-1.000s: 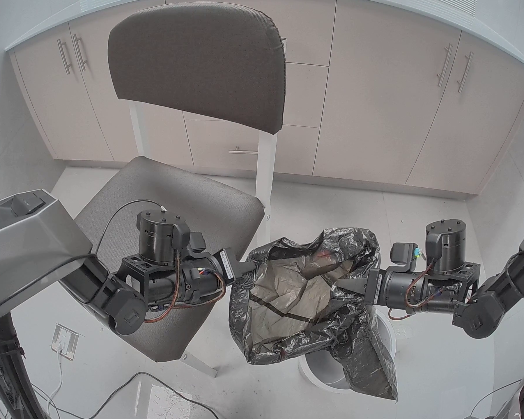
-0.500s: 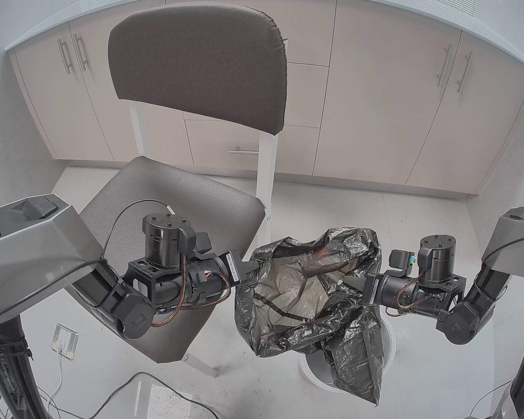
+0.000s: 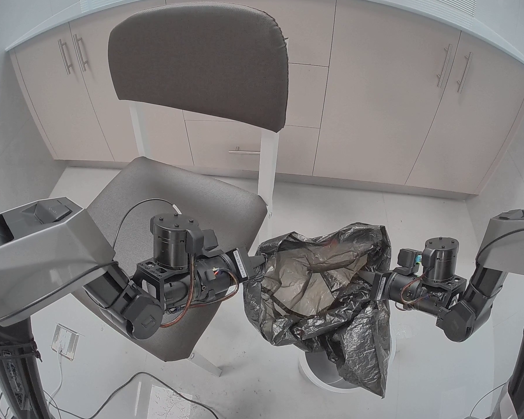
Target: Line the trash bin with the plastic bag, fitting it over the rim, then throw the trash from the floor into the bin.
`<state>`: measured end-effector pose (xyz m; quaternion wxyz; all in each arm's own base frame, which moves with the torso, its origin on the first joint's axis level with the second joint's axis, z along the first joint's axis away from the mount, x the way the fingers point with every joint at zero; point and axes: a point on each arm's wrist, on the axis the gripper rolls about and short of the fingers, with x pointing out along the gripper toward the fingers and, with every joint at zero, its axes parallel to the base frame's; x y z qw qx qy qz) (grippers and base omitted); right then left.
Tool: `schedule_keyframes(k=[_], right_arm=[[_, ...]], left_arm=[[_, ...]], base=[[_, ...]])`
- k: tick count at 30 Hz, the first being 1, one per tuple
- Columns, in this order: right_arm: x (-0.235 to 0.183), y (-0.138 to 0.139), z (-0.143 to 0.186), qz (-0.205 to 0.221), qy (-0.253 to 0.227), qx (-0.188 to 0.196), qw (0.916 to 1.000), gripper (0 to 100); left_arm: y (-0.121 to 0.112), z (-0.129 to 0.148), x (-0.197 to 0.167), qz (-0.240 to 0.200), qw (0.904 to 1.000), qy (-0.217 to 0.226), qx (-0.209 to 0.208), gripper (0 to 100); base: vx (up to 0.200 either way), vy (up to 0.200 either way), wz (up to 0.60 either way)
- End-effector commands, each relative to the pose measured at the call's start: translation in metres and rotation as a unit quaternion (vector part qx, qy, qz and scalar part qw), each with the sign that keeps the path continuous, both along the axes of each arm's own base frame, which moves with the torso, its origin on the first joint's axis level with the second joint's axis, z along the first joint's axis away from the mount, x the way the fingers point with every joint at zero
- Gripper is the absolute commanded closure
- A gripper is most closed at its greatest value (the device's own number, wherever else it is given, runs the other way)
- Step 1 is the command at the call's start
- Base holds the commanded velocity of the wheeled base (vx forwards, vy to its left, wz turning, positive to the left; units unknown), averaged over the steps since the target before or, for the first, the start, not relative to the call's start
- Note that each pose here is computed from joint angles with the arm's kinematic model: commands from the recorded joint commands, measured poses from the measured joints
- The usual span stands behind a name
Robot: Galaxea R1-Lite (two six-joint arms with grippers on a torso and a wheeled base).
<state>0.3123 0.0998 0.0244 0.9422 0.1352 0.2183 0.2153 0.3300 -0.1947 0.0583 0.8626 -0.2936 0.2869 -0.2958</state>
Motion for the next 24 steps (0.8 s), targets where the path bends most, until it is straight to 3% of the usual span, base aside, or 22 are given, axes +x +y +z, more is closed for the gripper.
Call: schedule_keyframes(k=[1, 5, 13, 19, 24], right_arm=[[0.004, 0.0, -0.014, -0.015, -0.022, -0.007, 0.9996, 100], [0.004, 0.004, -0.016, -0.014, -0.035, -0.006, 0.9993, 100], [-0.021, 0.005, -0.033, 0.001, 0.0, -0.018, 0.9998, 100], [-0.042, -0.003, -0.044, 0.001, 0.041, -0.031, 0.9987, 100], [-0.046, -0.008, -0.037, -0.006, 0.038, -0.027, 0.9989, 100]], left_arm=[[0.001, -0.013, 0.003, 0.017, 0.9998, -0.001, 0.009, 100], [0.001, -0.014, 0.002, 0.015, 0.9997, -0.01, 0.016, 100], [0.0, -0.018, -0.004, 0.009, 0.9997, -0.001, 0.022, 100], [-0.018, -0.021, -0.022, -0.023, 0.9994, 0.01, 0.025, 100], [-0.038, -0.024, -0.039, -0.027, 0.9989, 0.008, 0.038, 100]], base=[[0.0, 0.0, 0.0], [0.0, 0.0, 0.0], [0.0, 0.0, 0.0], [0.0, 0.0, 0.0], [0.0, 0.0, 0.0]])
